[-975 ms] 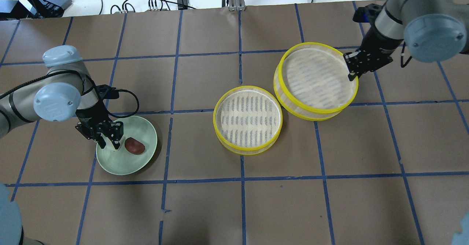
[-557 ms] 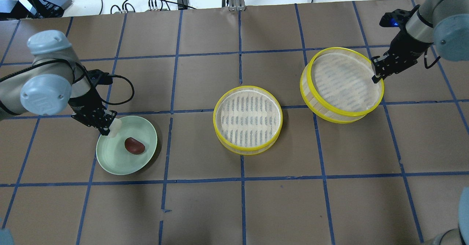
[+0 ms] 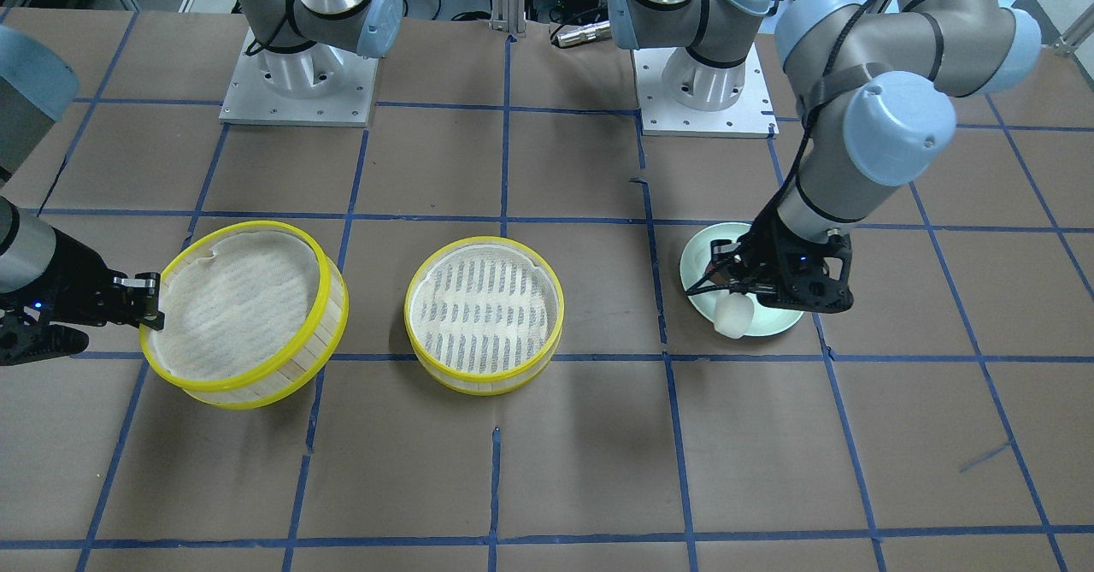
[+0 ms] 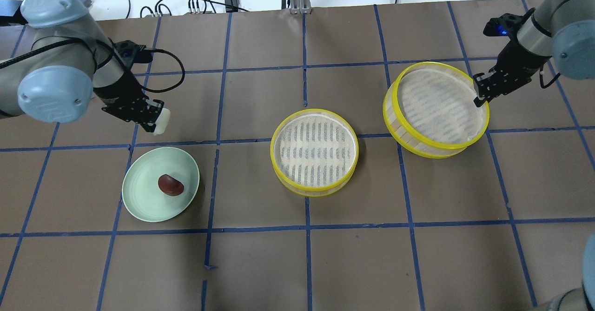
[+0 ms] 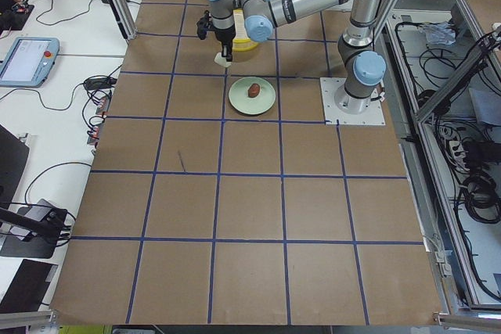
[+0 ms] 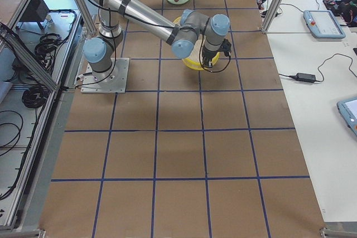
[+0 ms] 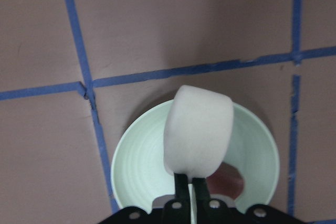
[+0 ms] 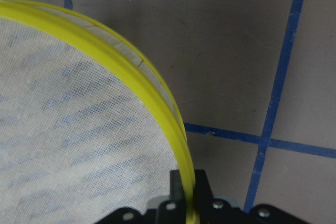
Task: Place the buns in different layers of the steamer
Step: 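Carry the white bun with the left gripper over the bottom steamer tier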
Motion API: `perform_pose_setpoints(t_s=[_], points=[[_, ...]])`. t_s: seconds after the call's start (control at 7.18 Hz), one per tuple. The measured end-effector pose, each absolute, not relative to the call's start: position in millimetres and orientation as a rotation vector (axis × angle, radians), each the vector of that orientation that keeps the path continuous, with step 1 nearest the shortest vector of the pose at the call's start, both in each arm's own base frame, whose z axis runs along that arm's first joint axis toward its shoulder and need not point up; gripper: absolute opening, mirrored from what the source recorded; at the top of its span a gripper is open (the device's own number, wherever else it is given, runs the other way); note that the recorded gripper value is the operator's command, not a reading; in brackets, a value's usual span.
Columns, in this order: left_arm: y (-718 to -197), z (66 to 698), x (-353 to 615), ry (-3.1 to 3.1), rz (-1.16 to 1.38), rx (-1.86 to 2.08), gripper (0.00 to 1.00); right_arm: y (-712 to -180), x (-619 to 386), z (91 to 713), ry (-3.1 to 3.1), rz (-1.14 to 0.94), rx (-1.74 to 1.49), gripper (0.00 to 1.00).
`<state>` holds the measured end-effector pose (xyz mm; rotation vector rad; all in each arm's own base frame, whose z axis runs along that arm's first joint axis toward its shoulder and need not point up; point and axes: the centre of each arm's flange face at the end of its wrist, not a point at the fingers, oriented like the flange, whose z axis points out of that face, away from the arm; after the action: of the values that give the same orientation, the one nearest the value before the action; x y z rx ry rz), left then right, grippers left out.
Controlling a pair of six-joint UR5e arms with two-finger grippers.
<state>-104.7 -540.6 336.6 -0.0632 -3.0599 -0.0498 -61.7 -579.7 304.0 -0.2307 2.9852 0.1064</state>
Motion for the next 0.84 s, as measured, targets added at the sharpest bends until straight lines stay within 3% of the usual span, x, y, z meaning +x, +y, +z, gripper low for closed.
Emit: perform_pose_setpoints(t_s=[0.28, 0.42, 0.56, 0.7, 0.84], points=[[-540.4, 331.6, -192.3, -3.001, 0.075, 0.071, 0.01, -579.1, -61.4, 303.3, 2.985, 0.110, -0.234, 0.02], [-531.8, 323.4, -239.3, -2.972, 0.092, 0.157, 0.08, -578.9, -61.4, 303.2, 2.986, 0.113, -0.232, 0.02], [-517.9, 313.0, -279.7, -2.952, 0.069, 0.237, 0.48, -578.6, -61.6, 303.0, 2.986, 0.118, -0.229, 0.02], [-500.6, 300.5, -313.2, -2.946, 0.023, 0.293, 0.99, -578.5, -61.8, 303.1, 2.986, 0.121, -0.226, 0.02], [-487.2, 289.9, -334.8, -2.953, -0.017, 0.317, 1.00, -578.3, -61.6, 303.2, 2.986, 0.123, -0.225, 0.02]])
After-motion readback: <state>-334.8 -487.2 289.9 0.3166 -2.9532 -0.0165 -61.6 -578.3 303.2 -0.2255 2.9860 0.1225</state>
